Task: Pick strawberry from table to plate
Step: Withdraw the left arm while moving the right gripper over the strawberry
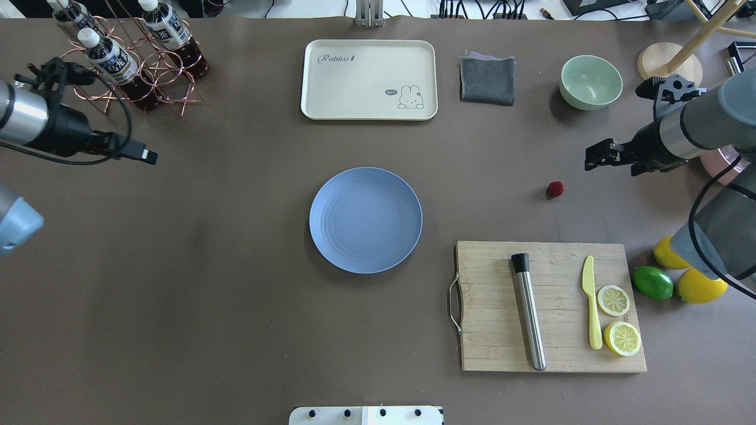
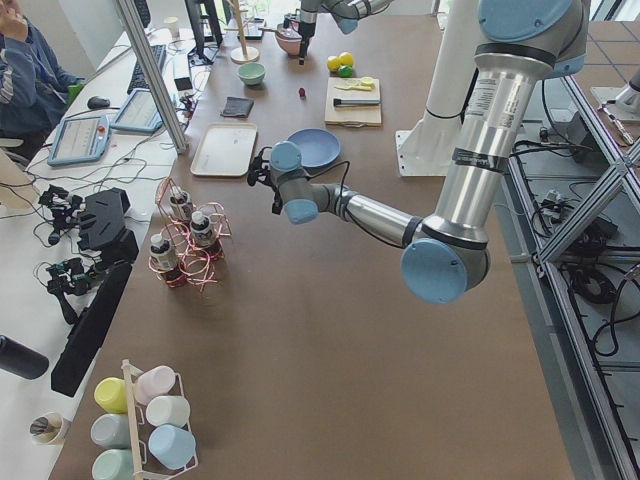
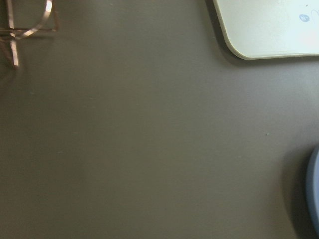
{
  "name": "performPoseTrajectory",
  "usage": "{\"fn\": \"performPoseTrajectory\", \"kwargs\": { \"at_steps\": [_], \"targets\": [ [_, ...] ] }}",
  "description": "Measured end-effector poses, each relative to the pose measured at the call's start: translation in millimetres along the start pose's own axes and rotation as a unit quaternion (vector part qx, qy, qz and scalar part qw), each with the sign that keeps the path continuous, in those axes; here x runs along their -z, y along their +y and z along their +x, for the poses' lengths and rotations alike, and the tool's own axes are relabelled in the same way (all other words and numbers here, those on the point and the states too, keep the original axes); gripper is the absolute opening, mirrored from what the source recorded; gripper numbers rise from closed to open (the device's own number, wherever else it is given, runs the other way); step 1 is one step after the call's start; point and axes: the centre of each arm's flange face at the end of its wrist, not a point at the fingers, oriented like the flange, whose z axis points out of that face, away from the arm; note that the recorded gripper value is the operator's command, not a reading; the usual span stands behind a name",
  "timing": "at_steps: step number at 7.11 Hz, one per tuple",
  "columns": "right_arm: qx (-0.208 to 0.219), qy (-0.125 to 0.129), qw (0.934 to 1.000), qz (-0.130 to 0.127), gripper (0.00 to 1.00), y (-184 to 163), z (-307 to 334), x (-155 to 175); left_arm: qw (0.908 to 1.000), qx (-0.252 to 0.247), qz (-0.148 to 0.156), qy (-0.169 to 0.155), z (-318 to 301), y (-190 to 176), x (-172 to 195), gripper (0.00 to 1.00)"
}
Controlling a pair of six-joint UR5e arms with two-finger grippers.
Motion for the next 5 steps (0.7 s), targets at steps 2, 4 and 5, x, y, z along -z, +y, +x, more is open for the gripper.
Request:
{"fn": "performPoseTrajectory", "kwargs": {
  "at_steps": [2, 4, 5],
  "targets": [
    [-0.001, 0.0, 1.0, 0.001, 1.0, 4, -15, -9, 0.9958, -0.06, -0.014, -0.068, -102, 10, 70, 0.98],
    [0.001, 0.0, 1.0, 0.0, 1.0, 7, -20, -11, 0.9848, -0.102, -0.067, -0.124, -179, 13, 137, 0.98],
    [0.002, 0.0, 1.0, 0.0, 1.0, 7, -20, -12, 0.9827, -0.088, -0.093, -0.134, -204, 17, 162, 0.98]
  ]
}}
